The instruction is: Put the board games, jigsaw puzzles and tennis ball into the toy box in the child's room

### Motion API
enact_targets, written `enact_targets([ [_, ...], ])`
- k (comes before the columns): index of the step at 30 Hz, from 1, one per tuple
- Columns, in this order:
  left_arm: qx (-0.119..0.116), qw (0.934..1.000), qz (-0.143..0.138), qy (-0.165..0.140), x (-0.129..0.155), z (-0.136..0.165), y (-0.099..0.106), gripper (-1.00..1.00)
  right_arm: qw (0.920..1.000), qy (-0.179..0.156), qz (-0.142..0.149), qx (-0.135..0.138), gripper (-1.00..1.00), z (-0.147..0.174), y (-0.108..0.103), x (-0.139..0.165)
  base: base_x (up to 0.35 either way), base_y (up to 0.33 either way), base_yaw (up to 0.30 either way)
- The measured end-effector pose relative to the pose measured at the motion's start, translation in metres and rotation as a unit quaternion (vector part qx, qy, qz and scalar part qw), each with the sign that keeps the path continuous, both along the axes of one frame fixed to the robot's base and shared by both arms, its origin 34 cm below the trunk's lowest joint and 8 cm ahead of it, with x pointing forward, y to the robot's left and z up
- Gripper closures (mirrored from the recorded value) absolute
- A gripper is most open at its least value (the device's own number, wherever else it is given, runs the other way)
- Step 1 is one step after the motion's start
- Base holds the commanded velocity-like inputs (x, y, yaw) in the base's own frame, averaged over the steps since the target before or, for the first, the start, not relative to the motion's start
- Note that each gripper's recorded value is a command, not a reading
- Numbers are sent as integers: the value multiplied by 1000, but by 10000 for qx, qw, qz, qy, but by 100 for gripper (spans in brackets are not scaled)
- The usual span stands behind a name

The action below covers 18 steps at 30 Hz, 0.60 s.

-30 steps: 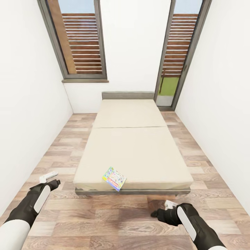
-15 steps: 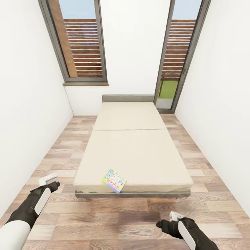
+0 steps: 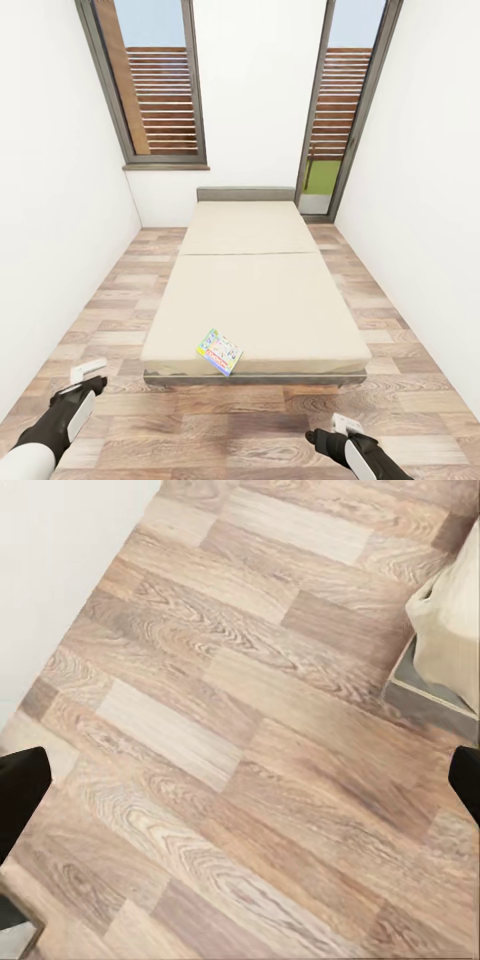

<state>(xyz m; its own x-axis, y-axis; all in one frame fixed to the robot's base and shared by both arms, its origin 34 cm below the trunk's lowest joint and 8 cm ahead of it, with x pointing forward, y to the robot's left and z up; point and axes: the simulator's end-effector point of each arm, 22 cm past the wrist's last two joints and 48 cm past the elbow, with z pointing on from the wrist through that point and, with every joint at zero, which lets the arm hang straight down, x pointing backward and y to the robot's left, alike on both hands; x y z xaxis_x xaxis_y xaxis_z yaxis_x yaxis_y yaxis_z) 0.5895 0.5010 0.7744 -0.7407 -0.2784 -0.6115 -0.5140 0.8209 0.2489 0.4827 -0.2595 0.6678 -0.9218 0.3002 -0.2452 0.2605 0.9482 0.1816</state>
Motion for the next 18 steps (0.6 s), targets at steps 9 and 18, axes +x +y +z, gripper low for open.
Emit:
enact_targets([
  [9,494,9976,-296,394,-53,-35,9,-100,9998,-169,-68,-90,-100,1,-6,1,0,0,0],
  [18,743,9945,-564,467,-91,-52,6,-100,9996,-212,-108,-144,-100,1,-9,-2,0,0,0],
])
